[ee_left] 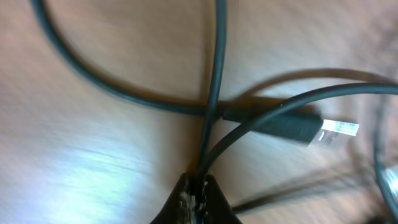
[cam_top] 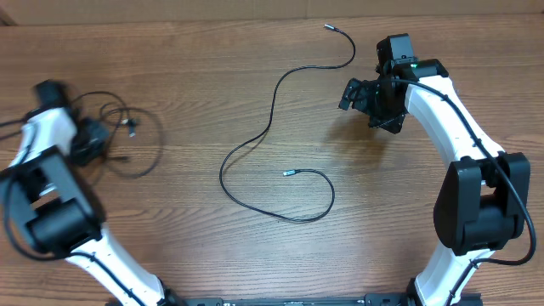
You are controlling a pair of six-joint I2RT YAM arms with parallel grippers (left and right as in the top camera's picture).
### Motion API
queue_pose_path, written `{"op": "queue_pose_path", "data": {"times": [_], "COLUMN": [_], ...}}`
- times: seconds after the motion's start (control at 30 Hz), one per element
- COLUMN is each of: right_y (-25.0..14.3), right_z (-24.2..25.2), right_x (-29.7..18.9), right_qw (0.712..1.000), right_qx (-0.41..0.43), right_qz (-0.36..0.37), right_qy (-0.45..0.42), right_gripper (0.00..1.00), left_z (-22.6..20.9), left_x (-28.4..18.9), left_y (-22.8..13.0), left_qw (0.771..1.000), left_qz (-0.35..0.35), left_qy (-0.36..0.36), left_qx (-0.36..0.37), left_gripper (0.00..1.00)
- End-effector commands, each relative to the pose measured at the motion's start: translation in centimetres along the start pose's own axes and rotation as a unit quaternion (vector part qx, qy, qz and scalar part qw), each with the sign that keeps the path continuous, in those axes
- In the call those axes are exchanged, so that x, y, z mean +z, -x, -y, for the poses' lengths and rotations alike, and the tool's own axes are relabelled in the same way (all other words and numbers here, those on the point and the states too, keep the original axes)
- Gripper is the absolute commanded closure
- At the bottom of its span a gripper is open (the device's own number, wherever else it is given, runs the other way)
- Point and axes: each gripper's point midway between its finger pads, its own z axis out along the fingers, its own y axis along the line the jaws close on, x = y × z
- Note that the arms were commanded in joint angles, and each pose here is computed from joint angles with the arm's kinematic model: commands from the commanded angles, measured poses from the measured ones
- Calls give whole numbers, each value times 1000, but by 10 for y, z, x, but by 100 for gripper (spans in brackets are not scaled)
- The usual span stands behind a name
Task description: Untangle cables
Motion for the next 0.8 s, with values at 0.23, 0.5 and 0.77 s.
{"op": "queue_pose_path", "data": {"times": [0.23, 0.5, 0.77], "right_y": [0, 0, 0], "right_z": [-1, -1, -1], "right_x": [-1, -1, -1], "right_qw": [1000, 1000, 1000], "right_qx": [-1, -1, -1], "right_qz": [2, 2, 2], "right_qy": [0, 0, 0], "right_gripper": [0, 0, 0], "left_z": [-55, -20, 22], "left_x": [51, -15, -100], "left_y": [-16, 13, 30], "left_qw": [996, 994, 976], "left_qz": [-73, -52, -39], "left_qy": [-19, -96, -214], "left_qx": [-41, -24, -12], "left_gripper": [96, 91, 0]}}
